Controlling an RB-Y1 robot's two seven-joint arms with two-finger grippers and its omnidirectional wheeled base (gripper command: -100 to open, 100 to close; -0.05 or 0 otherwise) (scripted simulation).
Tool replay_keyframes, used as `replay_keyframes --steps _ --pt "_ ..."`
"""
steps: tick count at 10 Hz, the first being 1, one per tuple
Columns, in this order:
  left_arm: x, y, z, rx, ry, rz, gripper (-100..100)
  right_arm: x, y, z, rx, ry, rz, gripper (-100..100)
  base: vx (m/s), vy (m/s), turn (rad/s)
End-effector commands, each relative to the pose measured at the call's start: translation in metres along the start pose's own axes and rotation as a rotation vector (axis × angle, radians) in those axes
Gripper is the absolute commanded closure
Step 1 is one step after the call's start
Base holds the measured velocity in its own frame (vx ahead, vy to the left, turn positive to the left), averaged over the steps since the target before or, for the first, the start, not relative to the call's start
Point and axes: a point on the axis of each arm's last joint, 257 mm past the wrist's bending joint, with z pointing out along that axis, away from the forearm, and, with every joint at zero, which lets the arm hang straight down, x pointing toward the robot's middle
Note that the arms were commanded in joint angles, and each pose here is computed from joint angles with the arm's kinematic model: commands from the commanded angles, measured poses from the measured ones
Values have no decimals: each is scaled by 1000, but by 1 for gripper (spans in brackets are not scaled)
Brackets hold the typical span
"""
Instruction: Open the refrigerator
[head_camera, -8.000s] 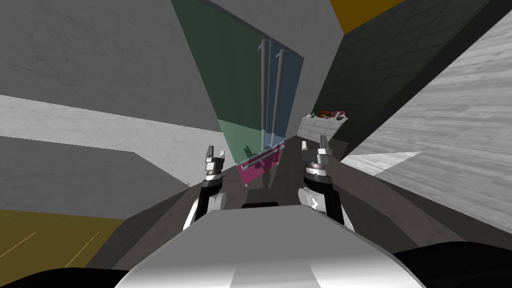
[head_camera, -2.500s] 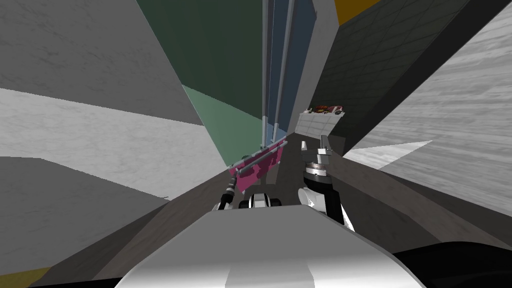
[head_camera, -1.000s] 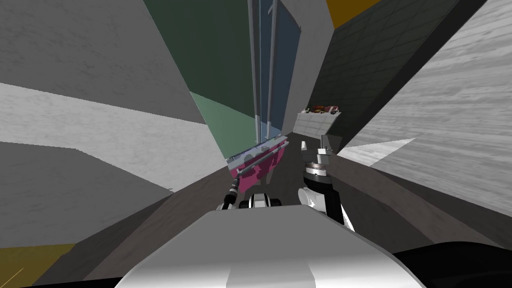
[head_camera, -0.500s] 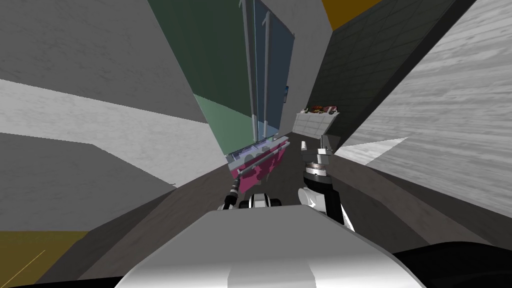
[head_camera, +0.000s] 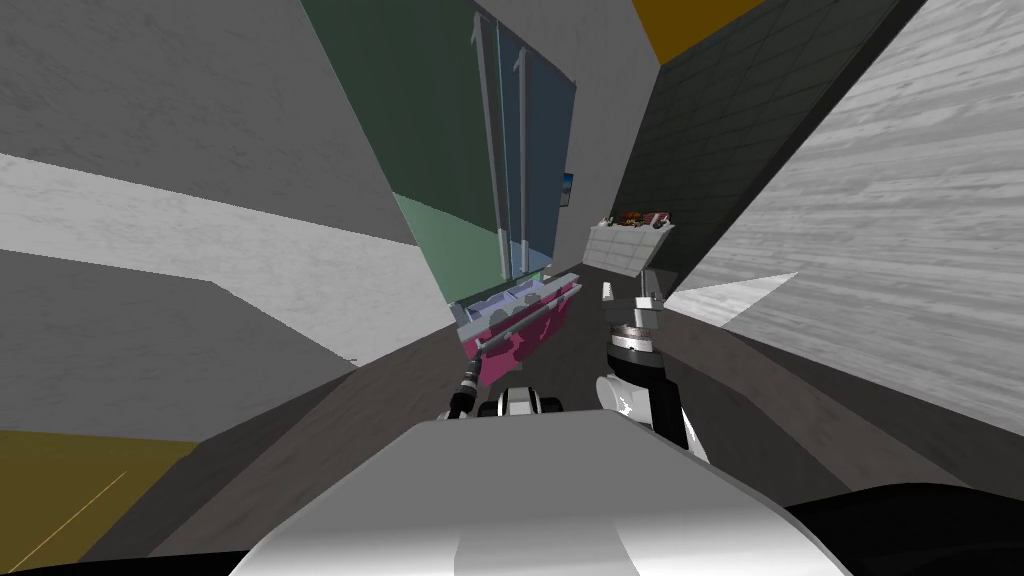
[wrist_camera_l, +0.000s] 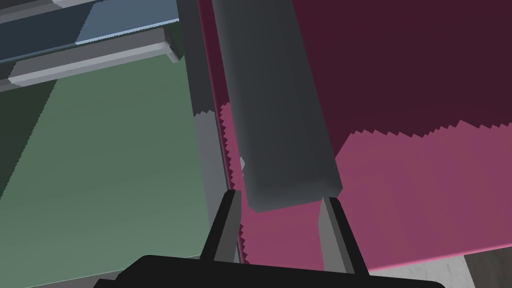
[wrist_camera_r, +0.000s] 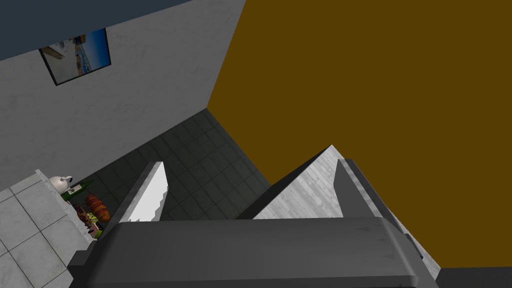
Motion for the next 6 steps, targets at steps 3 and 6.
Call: replay_keyframes --steps 3,6 --pt "-5 -22 14 -1 -2 1 -100 0 0 0 0 0 -1 0 -13 25 -9" --pt "-9 -40 23 -1 -4 1 -100 0 0 0 0 0 0 0 -30 12 -8"
